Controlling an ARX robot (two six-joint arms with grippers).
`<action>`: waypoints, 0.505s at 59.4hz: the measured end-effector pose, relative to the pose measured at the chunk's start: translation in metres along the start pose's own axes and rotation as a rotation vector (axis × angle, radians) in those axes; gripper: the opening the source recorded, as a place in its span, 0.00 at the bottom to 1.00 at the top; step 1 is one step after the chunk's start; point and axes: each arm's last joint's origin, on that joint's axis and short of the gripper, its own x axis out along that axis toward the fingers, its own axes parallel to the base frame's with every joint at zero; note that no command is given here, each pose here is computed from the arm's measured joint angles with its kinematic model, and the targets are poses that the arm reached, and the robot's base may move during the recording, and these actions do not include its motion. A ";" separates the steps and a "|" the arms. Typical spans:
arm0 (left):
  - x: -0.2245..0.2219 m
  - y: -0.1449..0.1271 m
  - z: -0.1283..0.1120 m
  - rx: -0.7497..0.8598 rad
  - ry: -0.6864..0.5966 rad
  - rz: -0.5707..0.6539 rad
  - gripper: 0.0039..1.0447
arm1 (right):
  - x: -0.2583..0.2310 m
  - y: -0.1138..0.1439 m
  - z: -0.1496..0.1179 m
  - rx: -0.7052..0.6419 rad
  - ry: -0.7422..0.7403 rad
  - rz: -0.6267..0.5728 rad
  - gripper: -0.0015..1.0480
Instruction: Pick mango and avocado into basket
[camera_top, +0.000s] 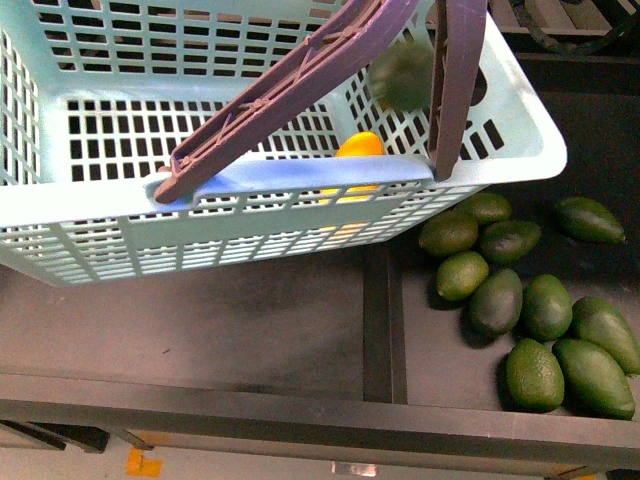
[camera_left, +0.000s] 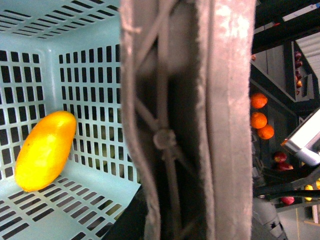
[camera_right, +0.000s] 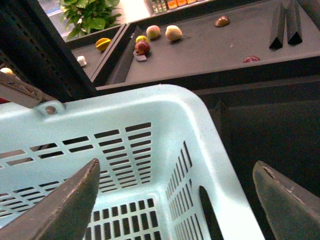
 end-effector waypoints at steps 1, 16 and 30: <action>0.000 0.000 0.000 -0.001 0.002 -0.002 0.13 | 0.000 0.000 -0.001 0.003 0.002 -0.001 0.89; 0.000 -0.002 -0.002 -0.004 0.023 -0.020 0.13 | -0.010 -0.007 -0.002 0.046 0.001 -0.027 0.92; 0.001 -0.007 -0.007 0.006 0.047 -0.041 0.13 | -0.042 -0.048 0.018 0.102 -0.076 -0.157 0.92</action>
